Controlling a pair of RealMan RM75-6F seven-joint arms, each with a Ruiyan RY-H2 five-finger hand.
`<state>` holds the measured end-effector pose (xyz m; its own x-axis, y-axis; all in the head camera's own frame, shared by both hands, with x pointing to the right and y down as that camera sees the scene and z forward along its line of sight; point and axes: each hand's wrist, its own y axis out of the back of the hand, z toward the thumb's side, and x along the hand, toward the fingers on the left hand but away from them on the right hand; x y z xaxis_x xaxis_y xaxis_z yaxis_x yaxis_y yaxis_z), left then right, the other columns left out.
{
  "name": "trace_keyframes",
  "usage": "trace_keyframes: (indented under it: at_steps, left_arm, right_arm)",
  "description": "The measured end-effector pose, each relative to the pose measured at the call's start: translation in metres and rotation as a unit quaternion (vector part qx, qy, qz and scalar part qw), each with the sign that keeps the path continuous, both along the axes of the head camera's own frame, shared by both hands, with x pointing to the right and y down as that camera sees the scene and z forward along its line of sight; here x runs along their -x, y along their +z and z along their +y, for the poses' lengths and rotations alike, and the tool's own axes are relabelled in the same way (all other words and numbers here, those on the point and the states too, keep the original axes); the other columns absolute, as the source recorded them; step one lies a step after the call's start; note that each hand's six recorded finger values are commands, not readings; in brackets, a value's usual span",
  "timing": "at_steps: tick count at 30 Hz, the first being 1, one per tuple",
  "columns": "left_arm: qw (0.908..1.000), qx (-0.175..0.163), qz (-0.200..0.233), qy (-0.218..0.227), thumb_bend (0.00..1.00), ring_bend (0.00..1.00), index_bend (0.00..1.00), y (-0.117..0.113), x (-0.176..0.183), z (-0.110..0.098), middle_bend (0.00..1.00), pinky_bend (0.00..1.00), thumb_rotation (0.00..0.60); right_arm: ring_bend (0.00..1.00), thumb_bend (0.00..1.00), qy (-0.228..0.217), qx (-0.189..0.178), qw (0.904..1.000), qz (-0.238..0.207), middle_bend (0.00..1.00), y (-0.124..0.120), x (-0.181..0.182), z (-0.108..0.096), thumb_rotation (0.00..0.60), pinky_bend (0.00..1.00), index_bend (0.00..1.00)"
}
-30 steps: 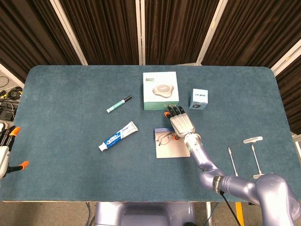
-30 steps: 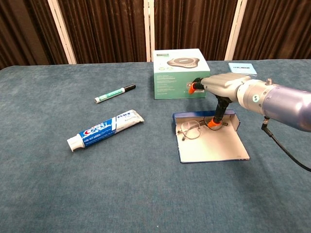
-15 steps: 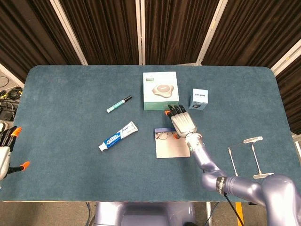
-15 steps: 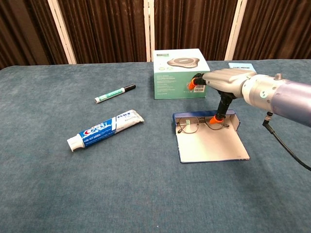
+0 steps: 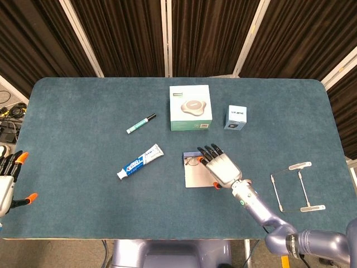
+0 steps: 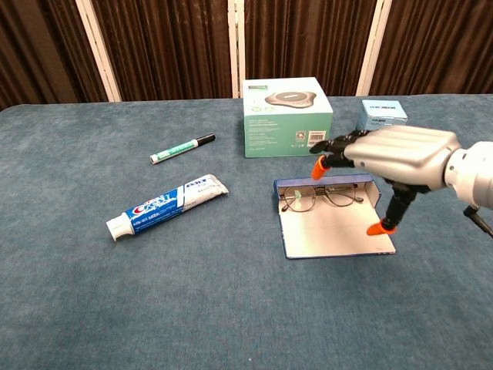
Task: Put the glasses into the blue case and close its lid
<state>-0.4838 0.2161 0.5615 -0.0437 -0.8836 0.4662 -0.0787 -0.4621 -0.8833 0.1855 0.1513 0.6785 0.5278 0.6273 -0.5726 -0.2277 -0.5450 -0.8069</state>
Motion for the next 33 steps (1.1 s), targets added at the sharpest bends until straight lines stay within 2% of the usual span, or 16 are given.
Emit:
trace_keyframes:
  at_steps: [12, 33]
  left_arm:
    - [1.0000, 0.001, -0.003, 0.000, 0.00, 0.00, 0.00, 0.002, 0.000, -0.001, 0.00, 0.00, 0.600]
    - [1.0000, 0.004, -0.008, -0.002, 0.00, 0.00, 0.00, 0.005, 0.000, -0.002, 0.00, 0.00, 0.600]
  right_arm:
    - [0.00, 0.09, -0.011, 0.011, 0.9999, -0.001, 0.00, 0.024, 0.002, 0.020, 0.600, 0.00, 0.27]
    - [0.00, 0.10, -0.002, 0.016, 0.9998, 0.008, 0.00, 0.045, 0.004, 0.018, 0.600, 0.00, 0.30]
